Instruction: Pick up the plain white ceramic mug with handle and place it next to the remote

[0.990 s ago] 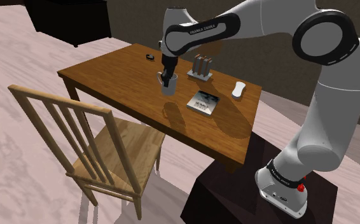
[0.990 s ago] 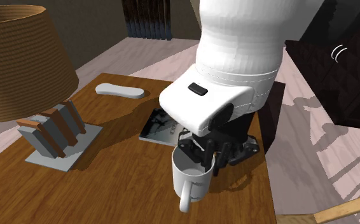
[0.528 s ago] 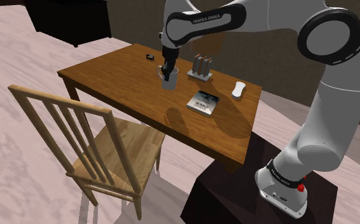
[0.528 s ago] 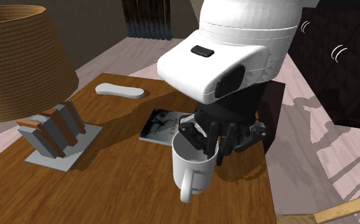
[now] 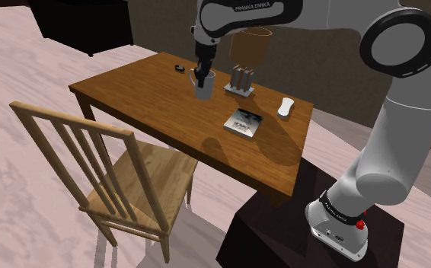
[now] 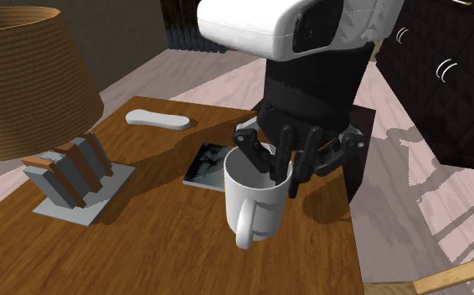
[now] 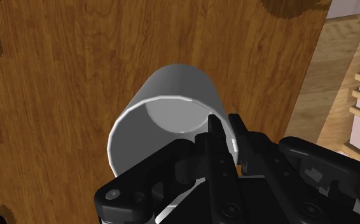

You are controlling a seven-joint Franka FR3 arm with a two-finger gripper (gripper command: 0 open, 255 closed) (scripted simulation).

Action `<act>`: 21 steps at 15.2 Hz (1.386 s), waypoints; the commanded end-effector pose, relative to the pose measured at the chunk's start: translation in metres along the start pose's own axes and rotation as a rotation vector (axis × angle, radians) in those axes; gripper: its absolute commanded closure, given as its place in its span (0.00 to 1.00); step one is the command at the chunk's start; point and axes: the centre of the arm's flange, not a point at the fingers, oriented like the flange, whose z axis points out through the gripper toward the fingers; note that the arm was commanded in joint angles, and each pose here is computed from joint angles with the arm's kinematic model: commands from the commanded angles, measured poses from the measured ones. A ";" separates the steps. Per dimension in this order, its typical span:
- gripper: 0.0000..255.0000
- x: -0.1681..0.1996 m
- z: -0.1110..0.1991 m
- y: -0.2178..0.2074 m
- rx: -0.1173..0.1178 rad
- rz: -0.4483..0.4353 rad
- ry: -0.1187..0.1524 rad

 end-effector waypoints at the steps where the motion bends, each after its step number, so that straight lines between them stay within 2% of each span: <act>1: 1.00 0.001 -0.010 -0.001 0.000 0.000 0.000; 9: 1.00 0.003 -0.047 -0.001 0.000 0.000 0.000; 21: 1.00 -0.082 -0.051 0.133 0.000 0.000 0.000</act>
